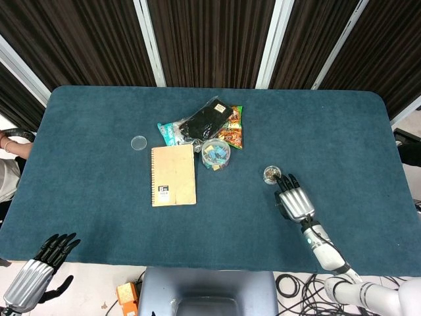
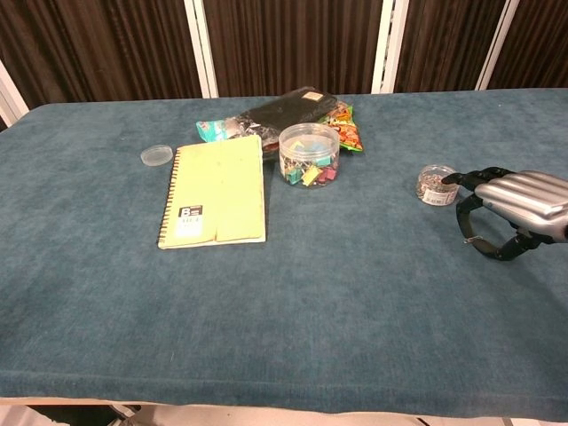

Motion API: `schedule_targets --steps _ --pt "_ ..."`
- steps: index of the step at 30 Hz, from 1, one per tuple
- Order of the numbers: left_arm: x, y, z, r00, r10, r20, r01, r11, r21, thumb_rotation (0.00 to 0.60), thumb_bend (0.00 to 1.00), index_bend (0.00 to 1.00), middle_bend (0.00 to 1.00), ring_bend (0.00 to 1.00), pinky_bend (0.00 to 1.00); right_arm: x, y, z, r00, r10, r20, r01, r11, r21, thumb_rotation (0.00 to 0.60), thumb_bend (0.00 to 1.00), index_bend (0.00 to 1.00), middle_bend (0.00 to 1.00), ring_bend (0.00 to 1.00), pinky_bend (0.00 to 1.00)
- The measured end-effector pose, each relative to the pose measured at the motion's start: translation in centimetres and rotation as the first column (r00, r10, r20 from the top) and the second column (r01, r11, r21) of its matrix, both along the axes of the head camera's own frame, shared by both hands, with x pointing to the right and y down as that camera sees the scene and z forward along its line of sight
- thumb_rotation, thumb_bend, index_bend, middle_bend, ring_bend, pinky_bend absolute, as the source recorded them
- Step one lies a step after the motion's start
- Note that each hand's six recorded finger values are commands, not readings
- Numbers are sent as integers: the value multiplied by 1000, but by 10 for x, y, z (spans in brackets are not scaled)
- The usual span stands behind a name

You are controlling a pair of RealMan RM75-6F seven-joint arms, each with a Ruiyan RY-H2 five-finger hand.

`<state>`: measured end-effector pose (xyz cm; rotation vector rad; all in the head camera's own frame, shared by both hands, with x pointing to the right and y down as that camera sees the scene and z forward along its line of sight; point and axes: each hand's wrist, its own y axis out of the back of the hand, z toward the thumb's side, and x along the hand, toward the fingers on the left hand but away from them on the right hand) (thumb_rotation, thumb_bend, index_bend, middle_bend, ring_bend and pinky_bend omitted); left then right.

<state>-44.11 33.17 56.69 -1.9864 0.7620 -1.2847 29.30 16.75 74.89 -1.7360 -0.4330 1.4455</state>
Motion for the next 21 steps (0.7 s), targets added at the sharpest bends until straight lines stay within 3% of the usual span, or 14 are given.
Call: schedule_targets --steps 21 --pt "-1 0 0 1000 -3 2 3 1000 -1 600 378 0 0 0 0 6 1 -2 1000 -5 -1 5 1000 20 600 358 799 53 0 0"
